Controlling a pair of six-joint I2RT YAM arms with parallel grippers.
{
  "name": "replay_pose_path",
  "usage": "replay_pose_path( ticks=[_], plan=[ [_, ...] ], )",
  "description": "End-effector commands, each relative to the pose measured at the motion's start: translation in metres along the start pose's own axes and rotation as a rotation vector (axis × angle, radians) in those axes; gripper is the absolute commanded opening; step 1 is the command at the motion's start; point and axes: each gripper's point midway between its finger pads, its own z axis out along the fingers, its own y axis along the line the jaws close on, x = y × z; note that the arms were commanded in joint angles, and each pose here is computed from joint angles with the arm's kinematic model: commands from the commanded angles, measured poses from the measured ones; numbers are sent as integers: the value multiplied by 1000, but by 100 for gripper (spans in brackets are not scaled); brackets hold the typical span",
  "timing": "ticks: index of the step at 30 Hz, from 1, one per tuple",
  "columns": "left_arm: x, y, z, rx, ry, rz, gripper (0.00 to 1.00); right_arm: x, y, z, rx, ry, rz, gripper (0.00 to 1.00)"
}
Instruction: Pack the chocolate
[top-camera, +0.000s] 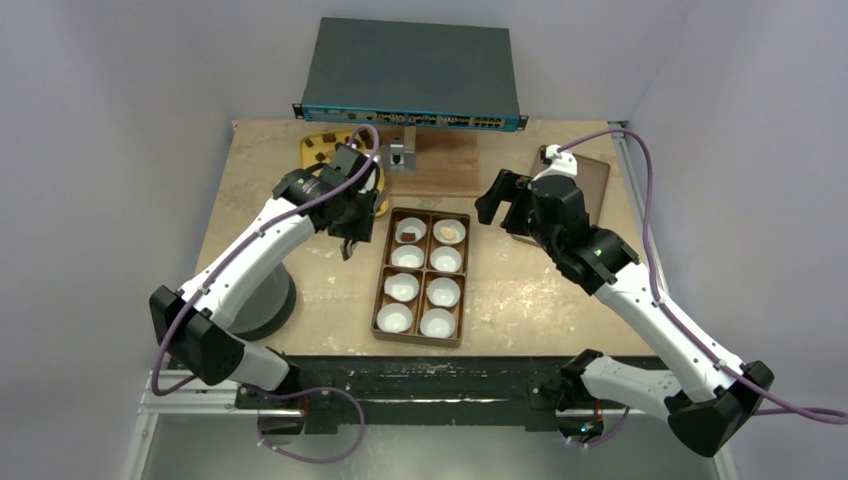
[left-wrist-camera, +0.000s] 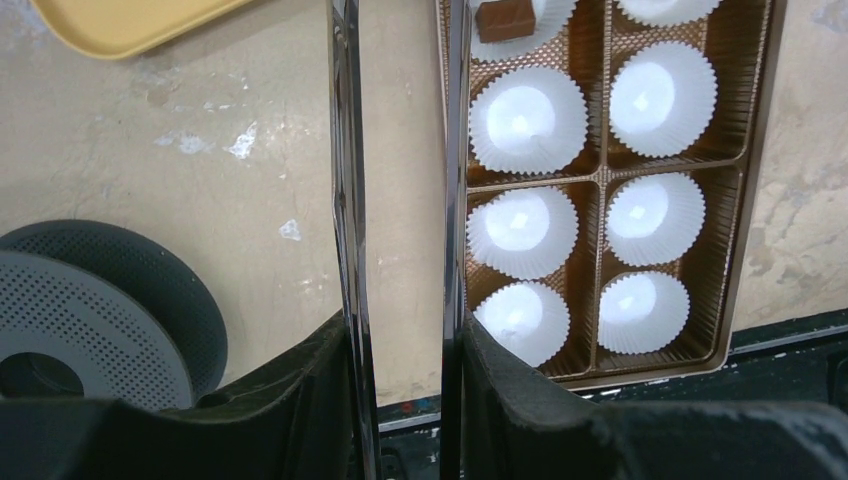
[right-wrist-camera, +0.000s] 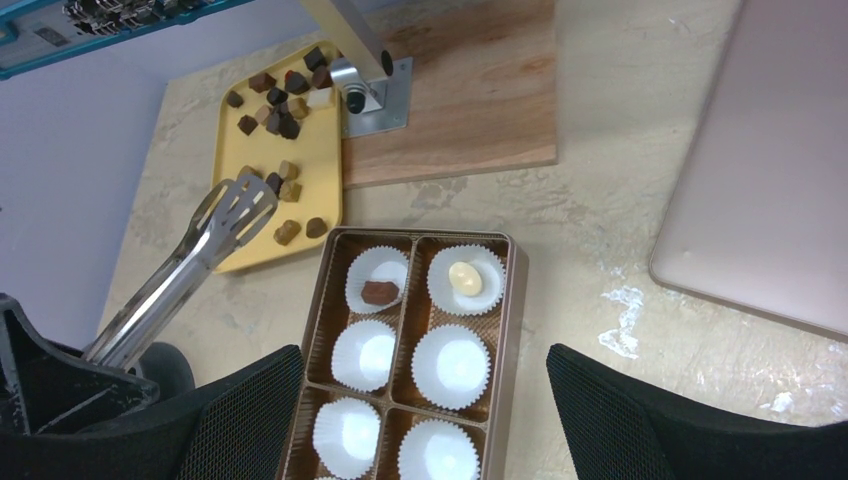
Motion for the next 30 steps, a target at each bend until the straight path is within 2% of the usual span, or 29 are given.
replay_pose_path(
  ticks=[1,30],
  plan=[
    [-2,9,4,-10,-4,3,36,-13,9,-2,-29,-31,-1,89],
    [-10,39,81,-73,116,-43,34,-8,5,-1,-20,-22,-3,89]
  ],
)
